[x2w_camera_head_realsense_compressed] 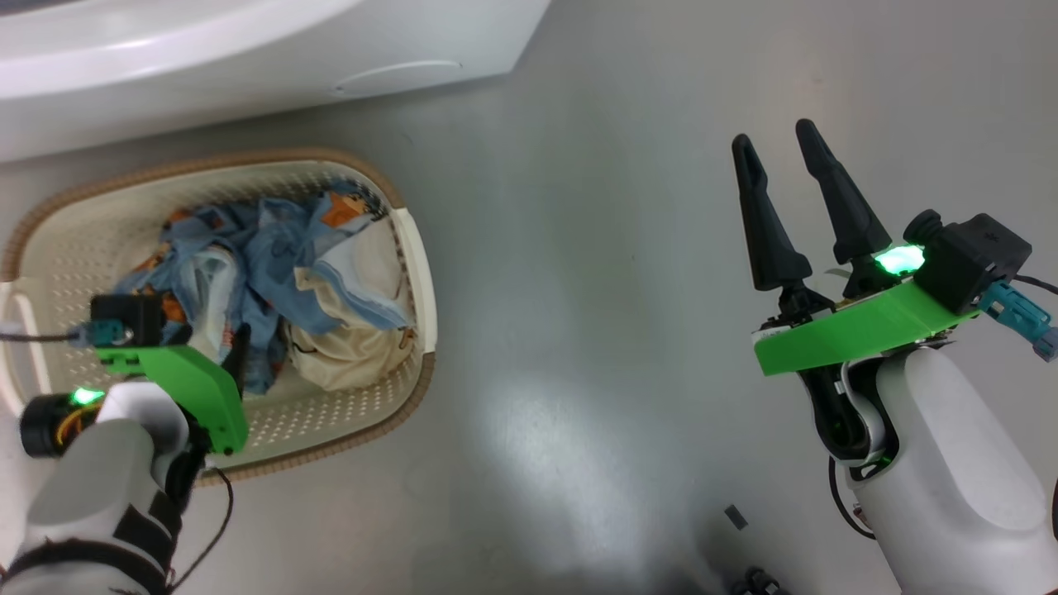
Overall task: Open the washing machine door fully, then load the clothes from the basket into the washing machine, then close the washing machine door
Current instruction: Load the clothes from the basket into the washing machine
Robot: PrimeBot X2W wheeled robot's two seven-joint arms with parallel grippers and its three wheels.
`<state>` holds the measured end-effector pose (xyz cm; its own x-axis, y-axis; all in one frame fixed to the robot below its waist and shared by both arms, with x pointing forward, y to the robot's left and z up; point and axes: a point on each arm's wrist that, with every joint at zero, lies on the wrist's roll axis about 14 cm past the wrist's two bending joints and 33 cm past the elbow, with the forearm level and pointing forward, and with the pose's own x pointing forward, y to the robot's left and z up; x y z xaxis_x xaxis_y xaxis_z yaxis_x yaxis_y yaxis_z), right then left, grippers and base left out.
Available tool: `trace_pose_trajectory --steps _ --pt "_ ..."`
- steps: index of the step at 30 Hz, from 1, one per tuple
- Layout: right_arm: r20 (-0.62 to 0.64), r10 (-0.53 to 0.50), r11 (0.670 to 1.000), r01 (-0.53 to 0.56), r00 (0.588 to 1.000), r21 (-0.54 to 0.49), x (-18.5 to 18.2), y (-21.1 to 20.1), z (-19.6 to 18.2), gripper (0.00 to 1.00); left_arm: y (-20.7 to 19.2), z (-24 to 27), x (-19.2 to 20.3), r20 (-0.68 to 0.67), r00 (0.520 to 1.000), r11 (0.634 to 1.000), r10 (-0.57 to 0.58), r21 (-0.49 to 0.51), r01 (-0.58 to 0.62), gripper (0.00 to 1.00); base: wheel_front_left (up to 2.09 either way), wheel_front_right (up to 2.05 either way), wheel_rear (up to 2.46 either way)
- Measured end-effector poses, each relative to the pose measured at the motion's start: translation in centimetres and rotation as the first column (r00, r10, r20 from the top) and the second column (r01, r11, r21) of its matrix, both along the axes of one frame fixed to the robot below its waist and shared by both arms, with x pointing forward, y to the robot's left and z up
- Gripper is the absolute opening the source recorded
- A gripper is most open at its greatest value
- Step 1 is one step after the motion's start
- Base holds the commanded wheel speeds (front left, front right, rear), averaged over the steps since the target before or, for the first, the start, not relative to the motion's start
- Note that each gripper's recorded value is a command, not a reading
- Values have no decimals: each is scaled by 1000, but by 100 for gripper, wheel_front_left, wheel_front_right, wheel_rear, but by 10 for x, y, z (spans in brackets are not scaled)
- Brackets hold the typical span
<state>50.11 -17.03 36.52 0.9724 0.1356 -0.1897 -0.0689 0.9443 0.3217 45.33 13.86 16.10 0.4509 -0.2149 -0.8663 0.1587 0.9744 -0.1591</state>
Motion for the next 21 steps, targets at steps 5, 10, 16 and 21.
trace_pose_trajectory --steps 5,10,16,21 --pt "-22 -11 1000 11 1000 -2 3 -3 -13 100 -4 -19 7 -47 999 1000 -5 13 5 100 0 0 0" --pt "-54 -25 1000 25 998 -3 1 -6 -28 100 0 -40 4 -102 995 999 -2 46 6 100 0 0 0" --pt "-72 -38 999 37 997 -8 3 -9 -41 100 -4 -59 17 -121 993 999 -10 49 16 100 0 0 0" --pt "-106 -48 999 46 993 -16 -1 -13 -57 100 -13 -74 18 -162 986 998 -31 42 39 100 0 0 0"
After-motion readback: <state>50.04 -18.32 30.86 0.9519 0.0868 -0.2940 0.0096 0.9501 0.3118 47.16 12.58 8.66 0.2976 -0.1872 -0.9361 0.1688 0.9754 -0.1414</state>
